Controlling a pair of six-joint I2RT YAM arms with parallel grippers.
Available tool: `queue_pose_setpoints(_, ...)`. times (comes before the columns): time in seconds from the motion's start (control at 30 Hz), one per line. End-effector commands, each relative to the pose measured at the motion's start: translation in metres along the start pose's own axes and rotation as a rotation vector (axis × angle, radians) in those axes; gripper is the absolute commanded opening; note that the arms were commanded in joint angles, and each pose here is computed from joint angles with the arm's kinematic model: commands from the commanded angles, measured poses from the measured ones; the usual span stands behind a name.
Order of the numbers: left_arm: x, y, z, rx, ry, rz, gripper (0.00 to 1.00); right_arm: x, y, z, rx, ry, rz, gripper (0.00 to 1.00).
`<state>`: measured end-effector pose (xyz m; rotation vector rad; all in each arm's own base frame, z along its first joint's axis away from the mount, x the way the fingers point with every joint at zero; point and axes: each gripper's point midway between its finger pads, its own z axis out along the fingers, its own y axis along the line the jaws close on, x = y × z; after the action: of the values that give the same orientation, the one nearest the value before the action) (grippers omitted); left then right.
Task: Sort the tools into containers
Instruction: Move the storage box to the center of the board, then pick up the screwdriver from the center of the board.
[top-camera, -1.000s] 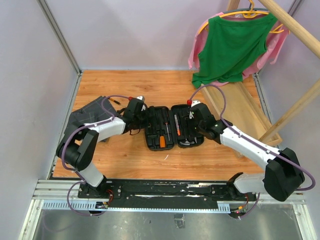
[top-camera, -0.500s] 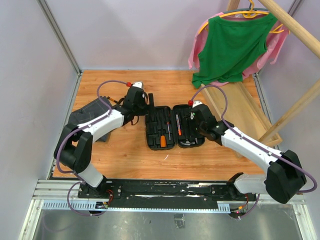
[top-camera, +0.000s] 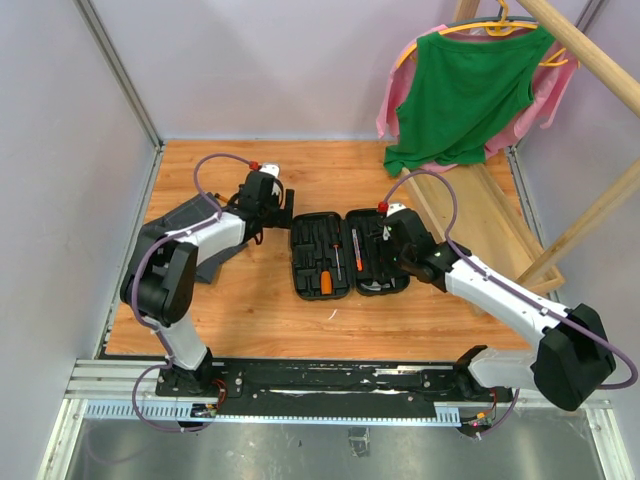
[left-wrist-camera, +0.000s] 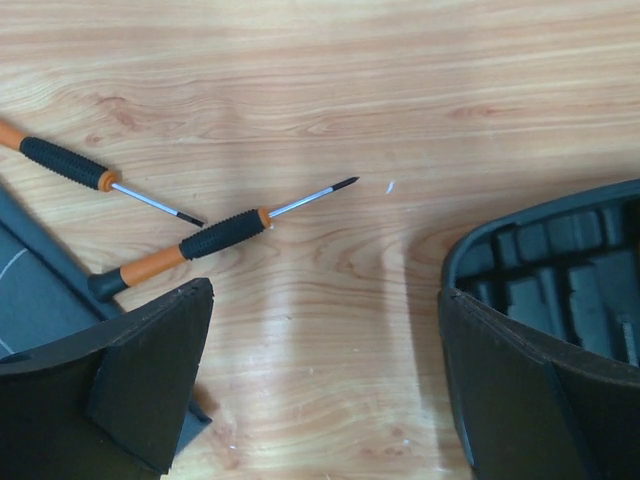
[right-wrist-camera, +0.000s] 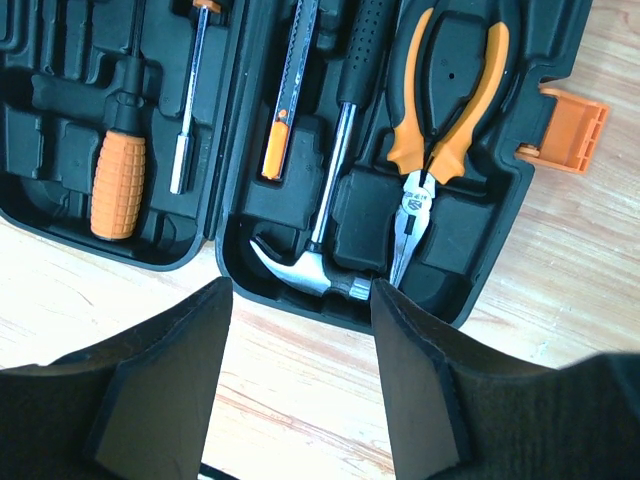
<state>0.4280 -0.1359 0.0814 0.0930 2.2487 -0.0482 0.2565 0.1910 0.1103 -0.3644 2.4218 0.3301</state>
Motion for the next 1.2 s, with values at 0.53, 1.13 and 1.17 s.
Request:
queue_pose_setpoints(0.53,0.003,0.05,0.042,0.048,0.068,0.025,0.99,0.011,0.005,0.007,-0.027,0.068,-0.007,0.59)
queue_pose_setpoints(1.13,0.03,0.058,0.064,0.039,0.169,0.048,0.95,0.011,0.011,0.012,-0.05,0.089,-0.001,0.59)
queue_pose_setpoints(1.17,0.031,0.058,0.064,0.041,0.175,0.048,0.94,0.011,0.011,0.012,-0.05,0.091,-0.001,0.59)
